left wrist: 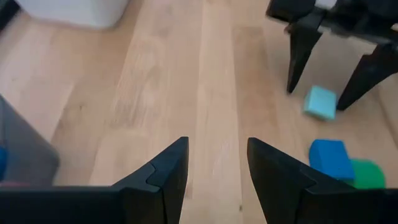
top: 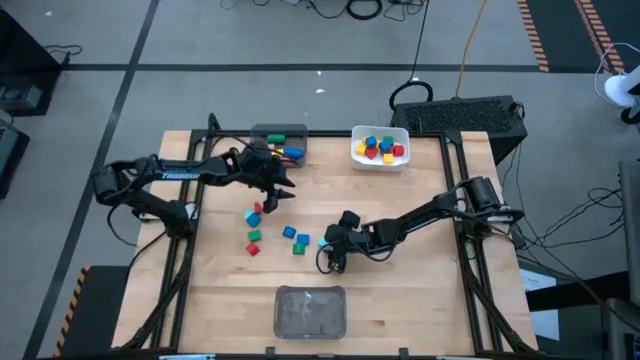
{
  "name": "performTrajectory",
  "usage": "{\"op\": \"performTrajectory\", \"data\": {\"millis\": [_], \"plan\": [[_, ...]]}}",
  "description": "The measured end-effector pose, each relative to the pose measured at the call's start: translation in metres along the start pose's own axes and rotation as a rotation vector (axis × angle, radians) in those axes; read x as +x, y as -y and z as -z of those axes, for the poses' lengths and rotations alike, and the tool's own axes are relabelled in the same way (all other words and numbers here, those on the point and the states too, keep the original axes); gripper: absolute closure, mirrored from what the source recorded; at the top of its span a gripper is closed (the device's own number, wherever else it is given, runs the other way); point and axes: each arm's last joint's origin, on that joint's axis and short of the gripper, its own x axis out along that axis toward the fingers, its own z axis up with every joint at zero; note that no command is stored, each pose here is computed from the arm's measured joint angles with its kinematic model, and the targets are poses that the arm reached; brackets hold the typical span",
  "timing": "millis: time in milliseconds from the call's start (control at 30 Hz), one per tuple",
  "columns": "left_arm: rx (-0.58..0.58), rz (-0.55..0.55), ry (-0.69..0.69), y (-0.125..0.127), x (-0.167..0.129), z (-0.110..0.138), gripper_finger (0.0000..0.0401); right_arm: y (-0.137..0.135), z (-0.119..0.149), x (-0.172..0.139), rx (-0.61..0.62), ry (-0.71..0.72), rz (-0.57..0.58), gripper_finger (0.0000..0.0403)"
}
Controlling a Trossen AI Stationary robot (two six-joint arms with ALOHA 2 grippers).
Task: Sort blocks by size
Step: Put the light blue half circle block into the bottom black bin
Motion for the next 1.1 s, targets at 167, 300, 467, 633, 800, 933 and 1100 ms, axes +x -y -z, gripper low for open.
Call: {"op": "performTrajectory", "data": {"millis": [167, 300, 467, 633, 800, 933, 1100], "plan": [[-0.031, 0.016, -0.031, 0.002, 0.008, 0.004, 0.0234, 0.001, -0.001, 0.000, 0.003, 0.005, 0.004, 0.0146], [-0.004, 0.041, -0.022, 0.009, 0.012, 0.002, 0.0234, 0.002, -0.001, 0.001, 0.006, 0.002, -0.001, 0.0192], [0.055, 0.074, 0.034, 0.022, 0.016, -0.006, 0.0234, 0.005, -0.003, 0.002, 0.013, -0.008, -0.014, 0.0241], [0.110, 0.116, 0.049, 0.036, 0.021, -0.010, 0.0234, 0.005, -0.002, 0.002, 0.009, -0.009, -0.014, 0.0281], [0.138, 0.150, 0.045, 0.047, 0.024, -0.011, 0.0234, 0.005, -0.004, 0.000, -0.012, 0.000, -0.015, 0.0292], [0.156, 0.173, 0.043, 0.055, 0.025, -0.011, 0.0234, 0.003, -0.008, -0.004, -0.016, 0.027, -0.028, 0.0283], [0.176, 0.233, 0.036, 0.066, 0.027, -0.011, 0.0234, 0.001, -0.019, -0.016, -0.021, 0.085, -0.054, 0.0286]]}}
